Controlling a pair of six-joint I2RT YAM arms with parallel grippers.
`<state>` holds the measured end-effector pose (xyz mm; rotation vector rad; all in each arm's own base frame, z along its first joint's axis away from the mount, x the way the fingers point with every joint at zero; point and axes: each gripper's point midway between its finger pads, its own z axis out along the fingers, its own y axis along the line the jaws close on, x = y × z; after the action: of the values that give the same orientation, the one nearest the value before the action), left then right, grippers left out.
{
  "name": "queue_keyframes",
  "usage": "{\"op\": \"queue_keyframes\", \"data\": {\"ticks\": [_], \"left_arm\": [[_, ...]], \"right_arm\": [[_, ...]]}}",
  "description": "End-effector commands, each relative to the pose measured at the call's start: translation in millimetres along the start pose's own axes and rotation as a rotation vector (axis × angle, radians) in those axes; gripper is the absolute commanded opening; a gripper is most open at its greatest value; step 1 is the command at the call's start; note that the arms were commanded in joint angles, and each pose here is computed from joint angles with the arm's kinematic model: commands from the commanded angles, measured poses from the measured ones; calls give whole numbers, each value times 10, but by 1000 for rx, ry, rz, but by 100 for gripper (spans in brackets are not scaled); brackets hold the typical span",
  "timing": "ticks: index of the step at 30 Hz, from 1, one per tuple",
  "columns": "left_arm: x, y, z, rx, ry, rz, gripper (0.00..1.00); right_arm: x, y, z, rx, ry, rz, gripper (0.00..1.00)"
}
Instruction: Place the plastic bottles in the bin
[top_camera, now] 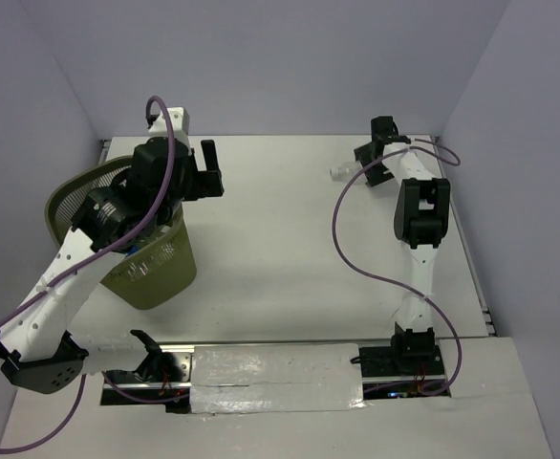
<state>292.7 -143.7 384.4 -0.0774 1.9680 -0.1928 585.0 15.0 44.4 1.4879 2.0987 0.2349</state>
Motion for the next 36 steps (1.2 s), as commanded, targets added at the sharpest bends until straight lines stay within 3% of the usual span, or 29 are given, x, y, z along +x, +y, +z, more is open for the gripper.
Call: {"op": "queue_keyframes", "data": {"ticks": [1,7,12,14,15,16,21,25,28,33,36], "left_arm": [[-82,29,-68,-3,-36,-39,99],[-156,94,-139,-24,-52,-41,99],[-184,126,-75,-55,-17,-7,99],[-119,43,6,-24,35,5,99],[-48,-19,111,-15,69,21,99],[14,-156,136,49,105,24,99],[-129,-487,346,240,141,-48,99],[-376,-852,301,431,163,-63,99],[-500,-1073,200,547,161,-99,100],[-555,-1230,7,807,199,-167,99],[-476,-1221,86,832,244,-197,99]], "right_arm": [[-109,-96,-137,6,-48,12,69],[-177,-134,-495,-65,-83,-28,44],[-69,-53,-952,-191,-81,-131,43],[-25,252,-1439,-385,-104,-216,43],[228,218,-1530,-454,-25,-276,43],[272,410,-1894,-592,-43,-367,45],[1323,299,-2755,-843,135,-792,53],[1847,20,-3418,-1042,271,-914,53],[2050,-138,-3684,-1125,370,-974,53],[2144,-306,-3839,-1109,410,-1067,52],[2176,-370,-3937,-1119,424,-1092,53]]}}
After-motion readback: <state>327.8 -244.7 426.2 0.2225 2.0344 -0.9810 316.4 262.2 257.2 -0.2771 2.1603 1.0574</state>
